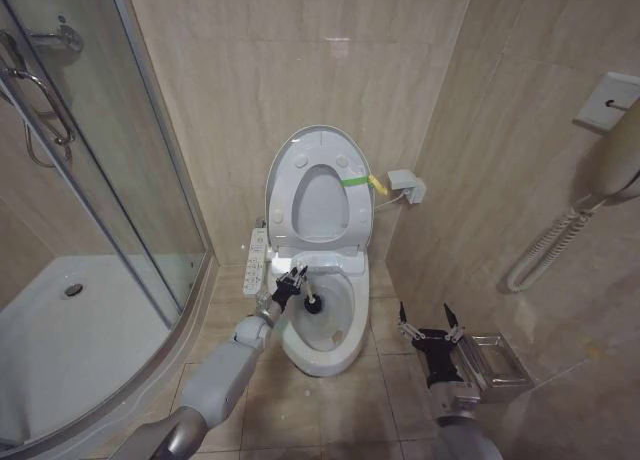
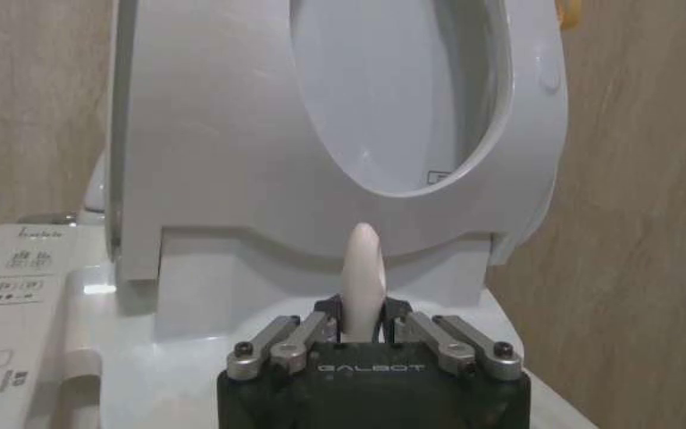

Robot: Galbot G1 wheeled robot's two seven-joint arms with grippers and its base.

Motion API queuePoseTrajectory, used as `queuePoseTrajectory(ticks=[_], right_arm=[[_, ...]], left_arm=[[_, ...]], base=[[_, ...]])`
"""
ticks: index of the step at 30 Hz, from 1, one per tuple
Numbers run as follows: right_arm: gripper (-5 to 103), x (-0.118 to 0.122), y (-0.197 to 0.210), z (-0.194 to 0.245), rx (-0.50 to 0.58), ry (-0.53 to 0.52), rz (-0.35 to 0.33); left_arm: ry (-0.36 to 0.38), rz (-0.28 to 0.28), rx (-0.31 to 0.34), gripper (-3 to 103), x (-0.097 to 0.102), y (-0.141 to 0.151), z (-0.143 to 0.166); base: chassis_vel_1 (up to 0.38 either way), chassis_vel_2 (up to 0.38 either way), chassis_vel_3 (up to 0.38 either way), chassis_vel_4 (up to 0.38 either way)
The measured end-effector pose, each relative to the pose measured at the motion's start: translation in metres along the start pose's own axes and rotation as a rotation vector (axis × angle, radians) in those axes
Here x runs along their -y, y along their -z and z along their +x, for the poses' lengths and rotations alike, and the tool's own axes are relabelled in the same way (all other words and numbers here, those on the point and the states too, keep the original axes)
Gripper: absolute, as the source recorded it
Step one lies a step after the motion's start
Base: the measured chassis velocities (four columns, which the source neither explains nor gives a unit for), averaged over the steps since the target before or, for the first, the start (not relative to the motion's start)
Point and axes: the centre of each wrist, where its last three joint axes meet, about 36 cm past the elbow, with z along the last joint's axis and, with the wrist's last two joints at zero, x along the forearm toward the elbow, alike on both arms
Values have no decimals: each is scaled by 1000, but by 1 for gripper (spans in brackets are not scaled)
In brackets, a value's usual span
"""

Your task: Open the toilet lid, clean the toilet bowl with a toilet brush, close the toilet lid, and flush.

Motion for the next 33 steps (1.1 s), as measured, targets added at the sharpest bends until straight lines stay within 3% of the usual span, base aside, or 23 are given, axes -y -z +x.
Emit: queuePoseTrajectory(ticks=[7,11,15,26,33], right_arm=[[100,0,0,0,0,0,0],[100,0,0,0,0,0,0],[100,0,0,0,0,0,0],[100,0,0,0,0,0,0],[100,0,0,0,0,0,0]], left_arm=[[-29,7,32,22,35,35,10],[-50,6,44,22,60,58,31],[-66,-18,54,22,64,65,48],[-87,-16,80,22,79,88,89],[-118,19,110,22,87,87,99]], base=[[0,0,0,0],[0,0,0,0],[0,0,0,0],[0,0,0,0],[0,0,0,0]])
